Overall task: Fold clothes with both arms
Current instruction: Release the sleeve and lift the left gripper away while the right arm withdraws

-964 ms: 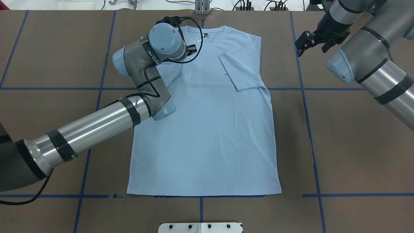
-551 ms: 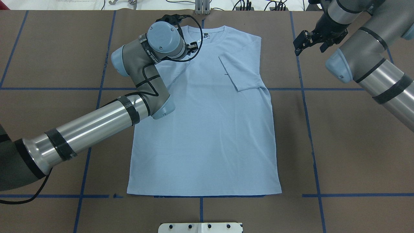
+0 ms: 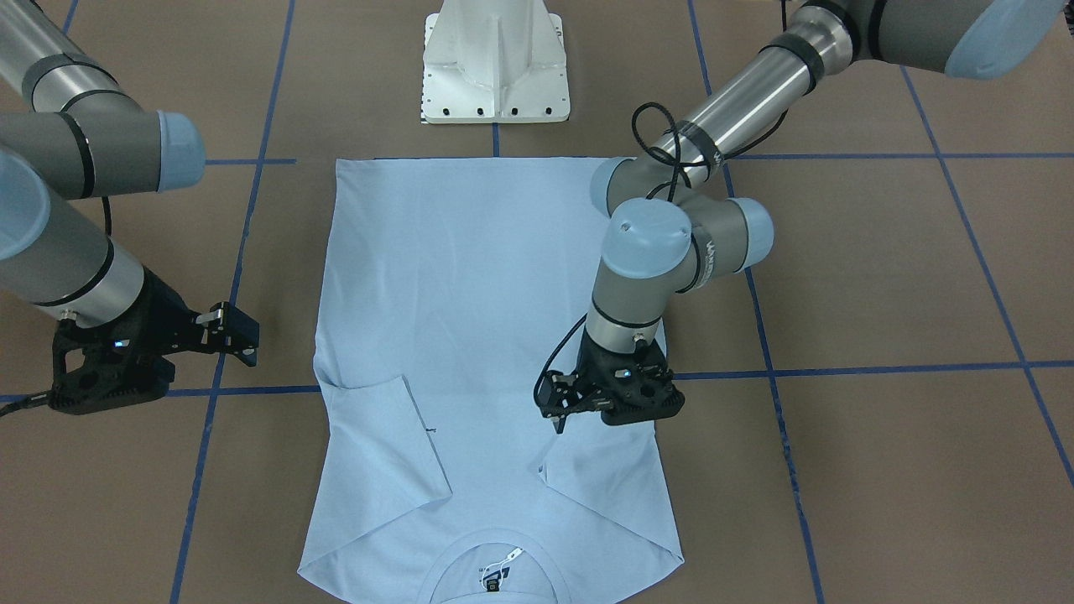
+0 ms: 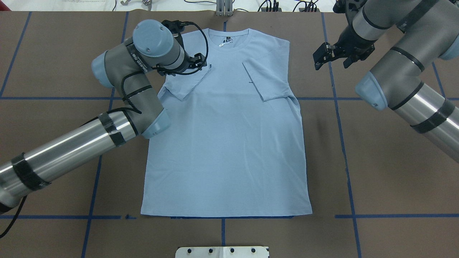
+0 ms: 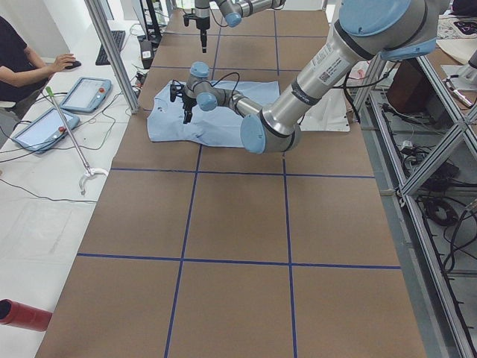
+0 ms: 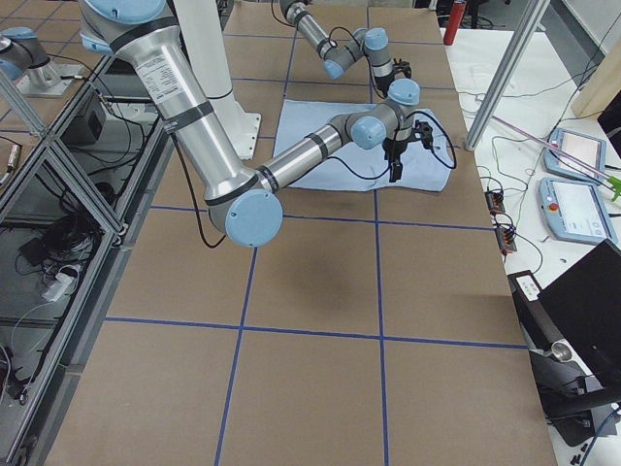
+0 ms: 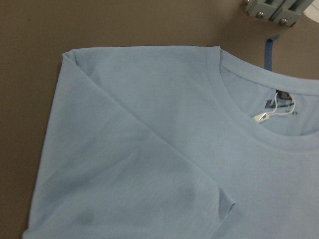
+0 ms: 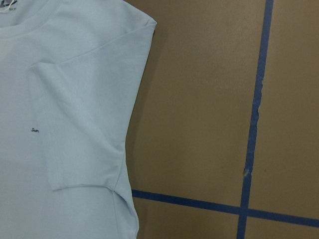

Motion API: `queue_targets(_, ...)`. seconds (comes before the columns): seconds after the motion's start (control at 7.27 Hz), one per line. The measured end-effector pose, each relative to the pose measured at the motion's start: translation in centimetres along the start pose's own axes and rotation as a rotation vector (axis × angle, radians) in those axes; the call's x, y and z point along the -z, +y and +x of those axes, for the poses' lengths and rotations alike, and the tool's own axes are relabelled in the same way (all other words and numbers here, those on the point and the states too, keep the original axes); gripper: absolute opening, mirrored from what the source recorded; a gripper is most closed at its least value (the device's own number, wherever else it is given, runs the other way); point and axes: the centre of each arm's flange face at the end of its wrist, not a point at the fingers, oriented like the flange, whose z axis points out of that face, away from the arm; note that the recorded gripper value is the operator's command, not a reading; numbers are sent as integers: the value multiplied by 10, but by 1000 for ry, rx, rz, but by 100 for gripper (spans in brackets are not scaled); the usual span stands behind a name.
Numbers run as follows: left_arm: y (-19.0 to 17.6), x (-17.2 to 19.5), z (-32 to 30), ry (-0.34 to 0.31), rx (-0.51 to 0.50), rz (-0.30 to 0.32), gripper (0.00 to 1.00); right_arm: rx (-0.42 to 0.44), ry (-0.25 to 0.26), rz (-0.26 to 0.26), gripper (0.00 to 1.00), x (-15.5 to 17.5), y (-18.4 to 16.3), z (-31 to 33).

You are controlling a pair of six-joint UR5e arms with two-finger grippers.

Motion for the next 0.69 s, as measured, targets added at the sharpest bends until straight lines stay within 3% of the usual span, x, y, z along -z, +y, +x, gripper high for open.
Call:
queue_targets(0.41,48,128,-33,42,-98,-88,100,-65,-19,8,100,23,107,14)
queue_targets(0.69,46,174,-60,60,-225,-74,100,-124,-30,2,100,34,138,16)
